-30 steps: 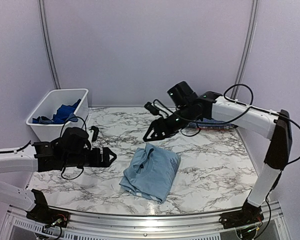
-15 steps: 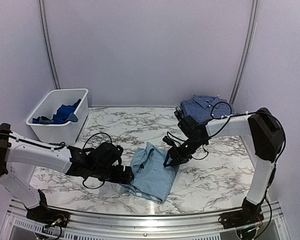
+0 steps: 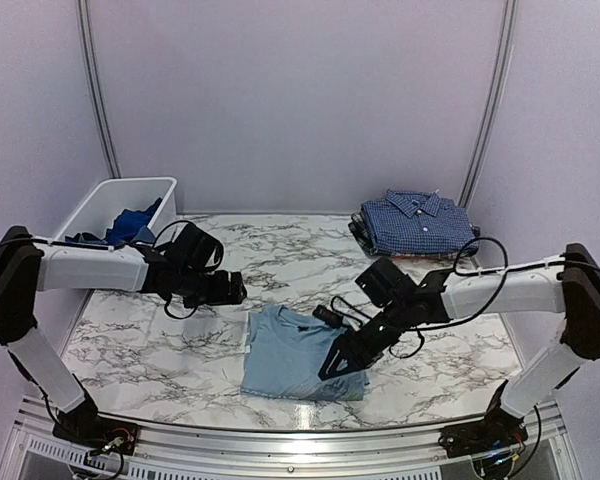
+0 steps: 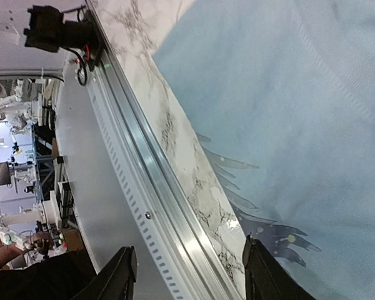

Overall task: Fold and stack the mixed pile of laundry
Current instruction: Smooth out the square-folded T-shirt at the center of the board.

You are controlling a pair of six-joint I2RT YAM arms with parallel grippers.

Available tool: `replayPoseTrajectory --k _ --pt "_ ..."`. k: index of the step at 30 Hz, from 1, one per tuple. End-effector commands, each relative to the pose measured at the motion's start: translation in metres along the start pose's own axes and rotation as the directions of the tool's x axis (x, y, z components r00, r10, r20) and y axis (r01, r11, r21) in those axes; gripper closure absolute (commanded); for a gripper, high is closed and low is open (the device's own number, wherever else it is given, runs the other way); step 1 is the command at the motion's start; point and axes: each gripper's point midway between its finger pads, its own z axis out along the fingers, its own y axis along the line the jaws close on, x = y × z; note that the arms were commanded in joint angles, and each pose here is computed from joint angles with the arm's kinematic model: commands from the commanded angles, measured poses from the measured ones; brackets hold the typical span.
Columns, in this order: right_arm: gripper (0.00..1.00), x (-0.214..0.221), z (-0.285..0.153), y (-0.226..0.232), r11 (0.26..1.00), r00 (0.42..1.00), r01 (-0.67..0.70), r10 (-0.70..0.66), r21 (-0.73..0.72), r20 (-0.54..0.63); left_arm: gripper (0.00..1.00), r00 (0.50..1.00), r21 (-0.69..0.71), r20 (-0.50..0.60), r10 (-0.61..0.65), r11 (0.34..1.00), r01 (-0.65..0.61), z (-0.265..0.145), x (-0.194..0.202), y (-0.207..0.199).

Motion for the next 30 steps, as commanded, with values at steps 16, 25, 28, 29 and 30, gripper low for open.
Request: replayPoseTrajectory --k 16,25,28,29,30 --pt "0.48 -0.091 -0.127 -0.125 0.940 0.952 -0.061 -0.046 0.335 0.301 0.46 0.985 0.414 -0.062 0.163 0.902 -0.123 -0.013 0.011 -0.087" --pt "0.46 -0.091 -0.106 -0.147 0.947 0.973 -0.077 0.003 0.313 0.230 0.53 0.975 0.413 -0.142 0.173 0.905 -0.101 0.022 0.019 -0.094" --pt "0.46 -0.090 -0.104 -0.150 0.947 0.976 -0.086 0.018 0.310 0.216 0.55 0.972 0.408 -0.162 0.171 0.908 -0.091 0.029 0.023 -0.094" --pt "0.45 -0.088 -0.103 -0.151 0.946 0.977 -0.091 0.024 0.312 0.211 0.56 0.970 0.407 -0.171 0.172 0.909 -0.090 0.031 0.025 -0.093" --pt "0.45 -0.087 -0.101 -0.153 0.945 0.978 -0.094 0.030 0.312 0.206 0.57 0.969 0.406 -0.176 0.173 0.910 -0.088 0.032 0.026 -0.093"
